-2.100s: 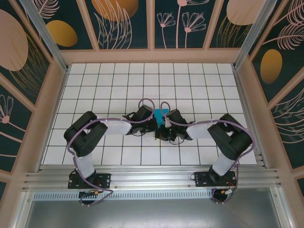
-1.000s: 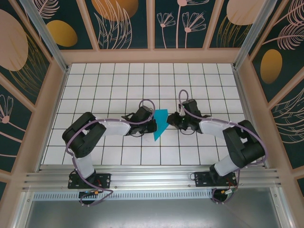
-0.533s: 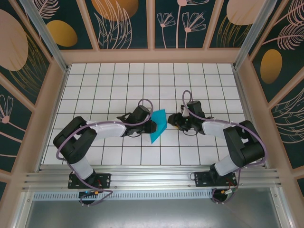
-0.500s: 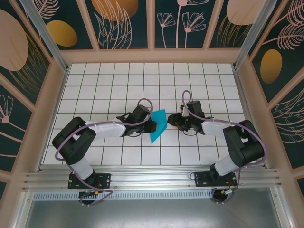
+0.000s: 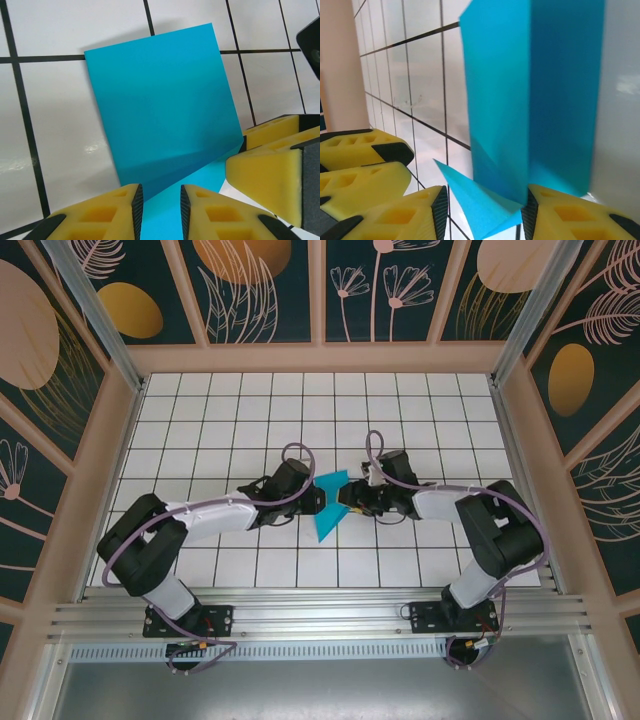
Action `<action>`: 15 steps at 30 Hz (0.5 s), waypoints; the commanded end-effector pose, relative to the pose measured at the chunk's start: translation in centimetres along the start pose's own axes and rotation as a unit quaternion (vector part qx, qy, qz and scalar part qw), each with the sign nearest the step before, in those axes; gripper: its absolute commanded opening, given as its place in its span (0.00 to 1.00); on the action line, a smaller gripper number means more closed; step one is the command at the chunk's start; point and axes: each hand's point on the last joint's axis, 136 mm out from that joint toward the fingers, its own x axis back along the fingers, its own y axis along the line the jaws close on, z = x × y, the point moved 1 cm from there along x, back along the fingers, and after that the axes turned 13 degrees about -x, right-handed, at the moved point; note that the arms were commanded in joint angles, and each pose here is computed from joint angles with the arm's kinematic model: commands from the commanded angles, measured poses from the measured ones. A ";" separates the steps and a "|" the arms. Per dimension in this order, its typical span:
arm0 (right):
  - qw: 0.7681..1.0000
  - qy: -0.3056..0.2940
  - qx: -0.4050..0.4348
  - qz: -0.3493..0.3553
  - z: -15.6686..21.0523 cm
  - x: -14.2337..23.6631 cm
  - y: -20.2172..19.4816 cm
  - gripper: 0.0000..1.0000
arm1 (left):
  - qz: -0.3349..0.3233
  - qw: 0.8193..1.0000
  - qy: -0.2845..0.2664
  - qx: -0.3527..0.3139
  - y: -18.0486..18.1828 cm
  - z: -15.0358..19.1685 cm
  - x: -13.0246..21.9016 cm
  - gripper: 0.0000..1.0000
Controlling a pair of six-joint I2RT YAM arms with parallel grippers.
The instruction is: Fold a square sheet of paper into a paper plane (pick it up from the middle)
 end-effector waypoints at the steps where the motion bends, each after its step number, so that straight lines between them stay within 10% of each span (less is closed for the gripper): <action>1: 0.998 0.013 0.054 -0.016 -0.1 -0.5 1.4 0.45 | -0.003 1.000 -0.017 0.014 0.2 -0.3 1.3 0.32; 15: 0.993 0.050 0.102 -0.002 -0.1 -1.9 0.4 0.28 | 0.066 0.997 -0.024 0.006 -2.0 1.7 2.8 0.42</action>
